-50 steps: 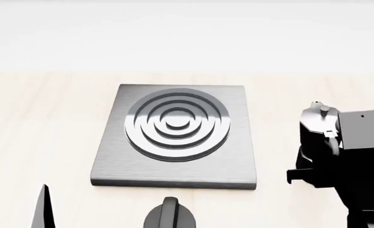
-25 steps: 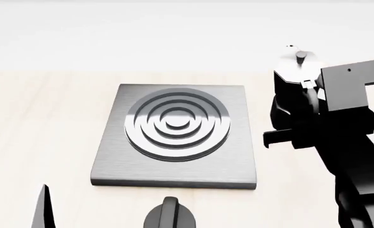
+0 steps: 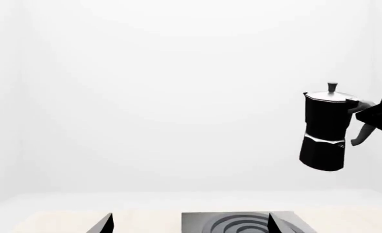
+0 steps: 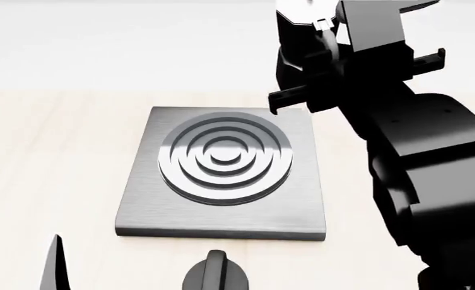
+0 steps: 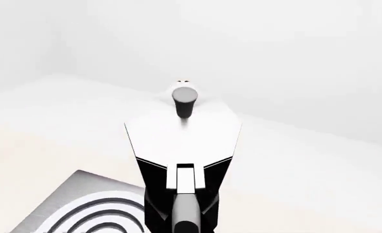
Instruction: Put both moka pots on the stove.
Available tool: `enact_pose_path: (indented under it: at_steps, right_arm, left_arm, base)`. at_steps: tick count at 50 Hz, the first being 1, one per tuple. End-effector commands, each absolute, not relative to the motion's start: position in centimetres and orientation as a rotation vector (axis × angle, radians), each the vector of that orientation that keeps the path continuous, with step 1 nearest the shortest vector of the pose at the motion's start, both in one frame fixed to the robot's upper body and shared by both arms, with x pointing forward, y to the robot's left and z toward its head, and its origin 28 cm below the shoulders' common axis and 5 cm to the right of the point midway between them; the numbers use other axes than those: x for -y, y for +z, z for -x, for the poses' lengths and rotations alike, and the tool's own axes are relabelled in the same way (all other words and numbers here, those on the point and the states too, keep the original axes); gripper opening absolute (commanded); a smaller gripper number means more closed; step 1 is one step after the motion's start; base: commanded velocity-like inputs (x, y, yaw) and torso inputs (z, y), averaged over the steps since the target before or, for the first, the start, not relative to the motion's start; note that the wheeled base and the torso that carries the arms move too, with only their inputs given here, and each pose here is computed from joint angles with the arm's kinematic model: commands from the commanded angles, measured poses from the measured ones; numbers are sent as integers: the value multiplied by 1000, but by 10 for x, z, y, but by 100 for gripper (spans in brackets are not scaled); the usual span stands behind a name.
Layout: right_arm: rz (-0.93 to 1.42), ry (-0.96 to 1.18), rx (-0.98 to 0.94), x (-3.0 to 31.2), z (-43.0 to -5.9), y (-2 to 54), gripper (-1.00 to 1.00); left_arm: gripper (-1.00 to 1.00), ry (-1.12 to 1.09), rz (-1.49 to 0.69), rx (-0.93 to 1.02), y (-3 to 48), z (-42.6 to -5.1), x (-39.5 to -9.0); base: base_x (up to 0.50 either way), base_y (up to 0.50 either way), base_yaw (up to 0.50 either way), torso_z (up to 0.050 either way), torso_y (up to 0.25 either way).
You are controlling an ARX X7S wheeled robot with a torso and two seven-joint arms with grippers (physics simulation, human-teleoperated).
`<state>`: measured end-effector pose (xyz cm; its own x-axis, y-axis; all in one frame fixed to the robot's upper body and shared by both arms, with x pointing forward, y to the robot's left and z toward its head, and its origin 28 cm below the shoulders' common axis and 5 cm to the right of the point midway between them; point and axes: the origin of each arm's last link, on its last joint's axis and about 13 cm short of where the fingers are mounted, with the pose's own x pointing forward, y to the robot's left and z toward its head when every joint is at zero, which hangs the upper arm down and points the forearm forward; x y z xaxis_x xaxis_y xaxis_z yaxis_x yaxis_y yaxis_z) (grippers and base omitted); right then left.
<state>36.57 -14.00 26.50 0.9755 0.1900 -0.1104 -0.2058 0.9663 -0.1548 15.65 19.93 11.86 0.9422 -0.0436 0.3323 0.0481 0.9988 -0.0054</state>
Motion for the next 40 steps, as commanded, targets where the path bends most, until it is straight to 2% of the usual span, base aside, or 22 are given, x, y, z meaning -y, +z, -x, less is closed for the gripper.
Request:
enact_pose_path:
  at_steps: [1, 26, 40]
  right_arm:
    - [152, 263, -30, 115, -379, 293, -100]
    - [106, 404, -118, 59, -409, 262, -100]
    - [65, 440, -133, 44, -413, 250, -100]
  left_arm:
    - [100, -43, 15, 338, 119, -157, -200]
    - [100, -41, 19, 342, 119, -156, -201]
    - [100, -44, 20, 340, 118, -157, -201]
  base:
    - [0, 0, 0, 0, 0]
    - [0, 0, 0, 0, 1]
    - [0, 0, 0, 0, 1]
